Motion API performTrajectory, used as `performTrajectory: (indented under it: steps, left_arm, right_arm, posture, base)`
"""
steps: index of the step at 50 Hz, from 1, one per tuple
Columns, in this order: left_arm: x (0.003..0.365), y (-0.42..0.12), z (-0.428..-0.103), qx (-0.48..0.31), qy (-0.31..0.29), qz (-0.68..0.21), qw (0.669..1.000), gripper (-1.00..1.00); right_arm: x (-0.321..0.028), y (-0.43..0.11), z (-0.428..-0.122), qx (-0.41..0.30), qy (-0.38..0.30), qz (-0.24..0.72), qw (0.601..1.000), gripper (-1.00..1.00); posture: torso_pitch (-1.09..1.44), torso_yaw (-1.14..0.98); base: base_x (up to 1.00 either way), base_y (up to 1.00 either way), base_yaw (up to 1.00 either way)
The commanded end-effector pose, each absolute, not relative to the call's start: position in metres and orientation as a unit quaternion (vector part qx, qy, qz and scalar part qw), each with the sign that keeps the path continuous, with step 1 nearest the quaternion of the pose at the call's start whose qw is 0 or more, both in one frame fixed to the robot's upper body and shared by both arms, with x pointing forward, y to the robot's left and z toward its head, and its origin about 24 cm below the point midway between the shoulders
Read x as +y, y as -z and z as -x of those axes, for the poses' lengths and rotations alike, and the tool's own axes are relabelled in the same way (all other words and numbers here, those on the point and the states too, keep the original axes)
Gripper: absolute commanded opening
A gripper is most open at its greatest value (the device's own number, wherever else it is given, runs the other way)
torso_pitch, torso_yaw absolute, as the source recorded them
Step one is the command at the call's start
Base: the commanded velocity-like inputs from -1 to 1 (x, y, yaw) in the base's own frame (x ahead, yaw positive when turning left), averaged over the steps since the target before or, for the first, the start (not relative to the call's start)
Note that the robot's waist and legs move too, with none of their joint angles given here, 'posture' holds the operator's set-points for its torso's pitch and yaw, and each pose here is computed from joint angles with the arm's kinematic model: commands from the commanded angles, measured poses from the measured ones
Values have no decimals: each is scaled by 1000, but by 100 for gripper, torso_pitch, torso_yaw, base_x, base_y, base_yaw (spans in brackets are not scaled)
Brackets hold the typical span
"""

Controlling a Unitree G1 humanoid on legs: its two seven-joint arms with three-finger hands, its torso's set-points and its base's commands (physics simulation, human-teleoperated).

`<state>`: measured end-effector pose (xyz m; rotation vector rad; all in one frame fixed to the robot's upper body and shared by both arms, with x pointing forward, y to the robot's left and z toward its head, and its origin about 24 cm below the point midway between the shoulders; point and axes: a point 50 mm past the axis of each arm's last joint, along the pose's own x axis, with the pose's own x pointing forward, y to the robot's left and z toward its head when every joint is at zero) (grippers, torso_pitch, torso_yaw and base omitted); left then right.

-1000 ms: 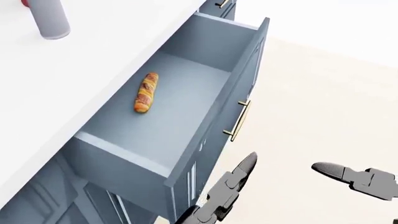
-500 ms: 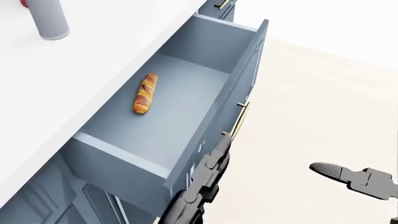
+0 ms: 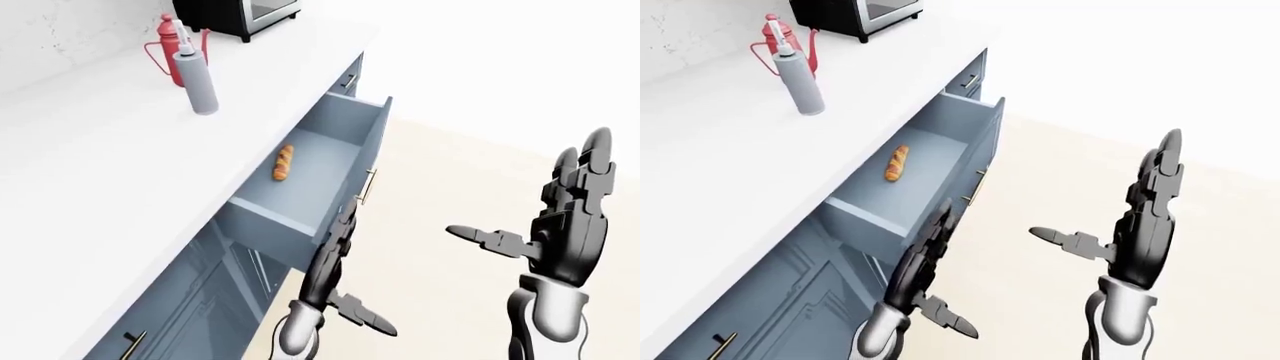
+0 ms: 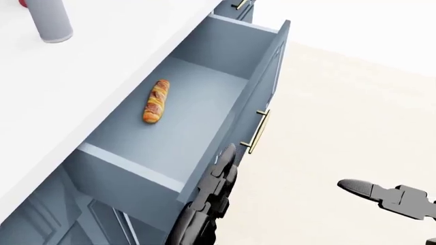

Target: Close the right drawer.

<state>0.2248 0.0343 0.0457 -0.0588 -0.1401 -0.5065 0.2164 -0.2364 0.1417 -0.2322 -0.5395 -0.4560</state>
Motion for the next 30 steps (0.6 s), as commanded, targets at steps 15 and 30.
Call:
performTrajectory:
  steps: [15,30]
  left_arm:
    - [43,-60,-239,-99,197,49,974,100]
    - [51,-57,-250,-91,150,49,983,100]
  right_arm:
    - [-235,-156,-213,-303,221,118,919,100]
    - [-235,-155,-214,-301,221,118,920,100]
  posture:
    - [0,0]
    - [0,0]
  base:
    - [0,0,0]
    - [0,0,0]
